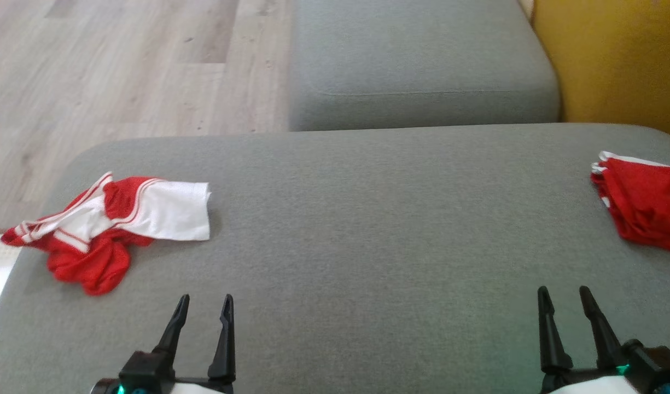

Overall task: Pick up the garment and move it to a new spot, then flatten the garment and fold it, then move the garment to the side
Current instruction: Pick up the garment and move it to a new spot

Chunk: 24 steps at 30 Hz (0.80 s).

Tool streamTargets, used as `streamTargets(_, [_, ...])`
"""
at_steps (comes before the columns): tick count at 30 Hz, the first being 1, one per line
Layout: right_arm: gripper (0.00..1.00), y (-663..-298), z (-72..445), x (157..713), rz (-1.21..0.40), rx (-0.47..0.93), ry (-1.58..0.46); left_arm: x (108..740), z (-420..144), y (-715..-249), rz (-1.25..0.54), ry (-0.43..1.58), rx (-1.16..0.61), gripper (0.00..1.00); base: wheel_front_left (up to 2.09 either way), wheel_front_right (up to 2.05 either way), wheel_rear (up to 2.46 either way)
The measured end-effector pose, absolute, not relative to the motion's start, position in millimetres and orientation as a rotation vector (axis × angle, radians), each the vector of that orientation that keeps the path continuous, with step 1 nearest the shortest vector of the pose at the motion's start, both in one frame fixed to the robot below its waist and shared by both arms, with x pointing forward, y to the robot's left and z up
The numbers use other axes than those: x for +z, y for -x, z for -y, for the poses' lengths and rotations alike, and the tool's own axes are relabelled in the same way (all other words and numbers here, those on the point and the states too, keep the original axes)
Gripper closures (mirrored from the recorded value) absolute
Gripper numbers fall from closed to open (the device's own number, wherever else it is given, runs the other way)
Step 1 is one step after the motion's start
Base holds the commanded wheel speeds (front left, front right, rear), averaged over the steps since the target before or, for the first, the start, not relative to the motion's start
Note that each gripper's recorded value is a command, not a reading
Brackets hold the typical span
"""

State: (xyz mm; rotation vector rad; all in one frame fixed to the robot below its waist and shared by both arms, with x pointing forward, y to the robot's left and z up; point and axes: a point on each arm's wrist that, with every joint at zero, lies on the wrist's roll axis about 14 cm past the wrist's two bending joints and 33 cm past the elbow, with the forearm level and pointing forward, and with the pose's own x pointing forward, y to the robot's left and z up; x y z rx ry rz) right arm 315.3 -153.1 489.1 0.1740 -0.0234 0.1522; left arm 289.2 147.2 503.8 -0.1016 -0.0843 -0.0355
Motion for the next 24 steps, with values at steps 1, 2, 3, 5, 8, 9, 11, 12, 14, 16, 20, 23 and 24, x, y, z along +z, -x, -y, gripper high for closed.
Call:
streamTargets(1, [0.0, -315, 153, 489, 0.023, 0.152, -0.174, 504, -147, -289, 0.084, 0.102, -0.036, 0.0, 0.0, 0.0, 0.0])
streamTargets(2, [0.0, -317, 149, 489, 0.022, 0.165, -0.175, 504, -150, -288, 0.086, 0.097, -0.025, 0.0, 0.0, 0.0, 0.0])
streamTargets(3, [0.0, -318, 145, 490, 0.023, 0.177, -0.177, 504, -153, -287, 0.088, 0.093, -0.012, 0.0, 0.0, 0.0, 0.0])
streamTargets(5, [0.0, -322, 134, 491, 0.02, 0.208, -0.181, 505, -161, -285, 0.093, 0.088, 0.015, 0.0, 0.0, 0.0, 0.0])
streamTargets(8, [0.0, -326, 110, 490, 0.008, 0.276, -0.19, 507, -176, -280, 0.104, 0.086, 0.07, 0.0, 0.0, 0.0, 0.0])
streamTargets(9, [0.0, -328, 102, 490, 0.005, 0.298, -0.193, 508, -182, -278, 0.108, 0.081, 0.089, 0.0, 0.0, 0.0, 0.0])
streamTargets(11, [0.0, -331, 87, 489, -0.004, 0.341, -0.198, 508, -194, -271, 0.11, 0.079, 0.133, 0.0, 0.0, 0.0, 0.0])
streamTargets(12, [0.0, -332, 80, 489, -0.008, 0.361, -0.198, 507, -199, -268, 0.108, 0.079, 0.154, 0.0, 0.0, 0.0, 0.0])
streamTargets(14, [0.0, -336, 69, 489, -0.015, 0.395, -0.196, 506, -209, -260, 0.107, 0.08, 0.198, 0.0, 0.0, 0.0, 0.0])
streamTargets(16, [0.0, -341, 61, 488, -0.021, 0.422, -0.192, 505, -219, -252, 0.107, 0.081, 0.239, 0.0, 0.0, 0.0, 0.0])
streamTargets(20, [0.0, -349, 42, 485, -0.037, 0.479, -0.184, 502, -238, -236, 0.1, 0.079, 0.324, 0.0, 0.0, 0.0, 0.0])
streamTargets(23, [0.0, -353, 30, 481, -0.055, 0.515, -0.18, 500, -251, -226, 0.092, 0.073, 0.385, 0.0, 0.0, 0.0, 0.0])
streamTargets(24, [0.0, -355, 27, 478, -0.062, 0.52, -0.182, 500, -255, -224, 0.088, 0.07, 0.402, 0.0, 0.0, 0.0, 0.0])
